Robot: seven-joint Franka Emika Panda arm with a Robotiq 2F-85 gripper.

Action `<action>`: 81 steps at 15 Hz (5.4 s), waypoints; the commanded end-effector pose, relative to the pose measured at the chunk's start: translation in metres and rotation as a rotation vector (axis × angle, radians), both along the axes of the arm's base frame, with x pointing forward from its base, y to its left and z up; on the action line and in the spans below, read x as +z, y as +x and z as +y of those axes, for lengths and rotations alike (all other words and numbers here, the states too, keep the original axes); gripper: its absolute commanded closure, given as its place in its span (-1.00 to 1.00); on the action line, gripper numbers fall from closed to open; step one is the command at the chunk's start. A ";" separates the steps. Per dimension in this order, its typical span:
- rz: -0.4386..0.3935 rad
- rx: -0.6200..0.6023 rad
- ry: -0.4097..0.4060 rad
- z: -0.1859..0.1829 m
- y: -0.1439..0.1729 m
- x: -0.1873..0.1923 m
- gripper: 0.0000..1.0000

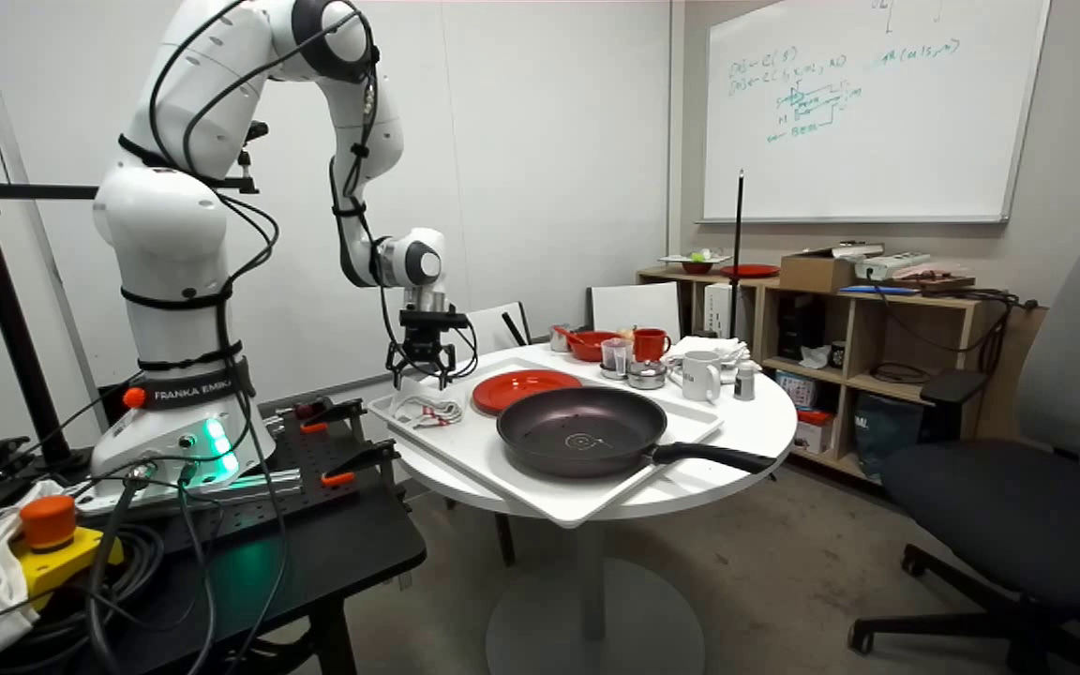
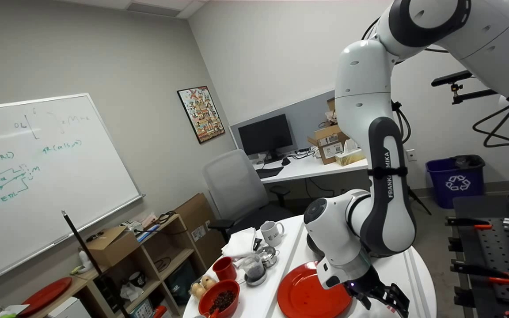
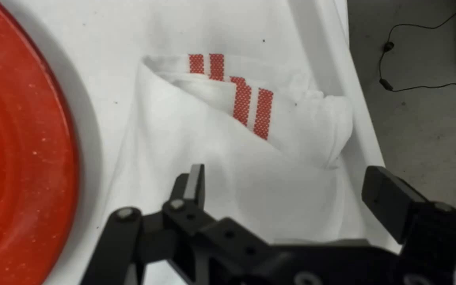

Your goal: Use the left towel to wipe the pan

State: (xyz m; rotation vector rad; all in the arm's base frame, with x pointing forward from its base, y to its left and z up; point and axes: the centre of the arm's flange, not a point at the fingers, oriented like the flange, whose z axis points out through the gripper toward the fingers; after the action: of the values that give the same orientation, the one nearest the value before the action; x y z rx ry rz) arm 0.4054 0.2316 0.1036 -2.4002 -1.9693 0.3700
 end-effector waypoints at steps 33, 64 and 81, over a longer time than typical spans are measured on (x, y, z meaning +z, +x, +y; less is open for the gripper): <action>-0.094 0.093 0.035 0.022 0.009 0.005 0.93; -0.338 -1.067 0.256 -0.308 0.106 0.199 0.93; -0.270 -1.284 0.172 -0.370 0.115 0.137 0.93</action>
State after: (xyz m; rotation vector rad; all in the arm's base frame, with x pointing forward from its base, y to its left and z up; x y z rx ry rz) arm 0.5038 -0.1428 0.2446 -2.9959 -0.2081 -0.1840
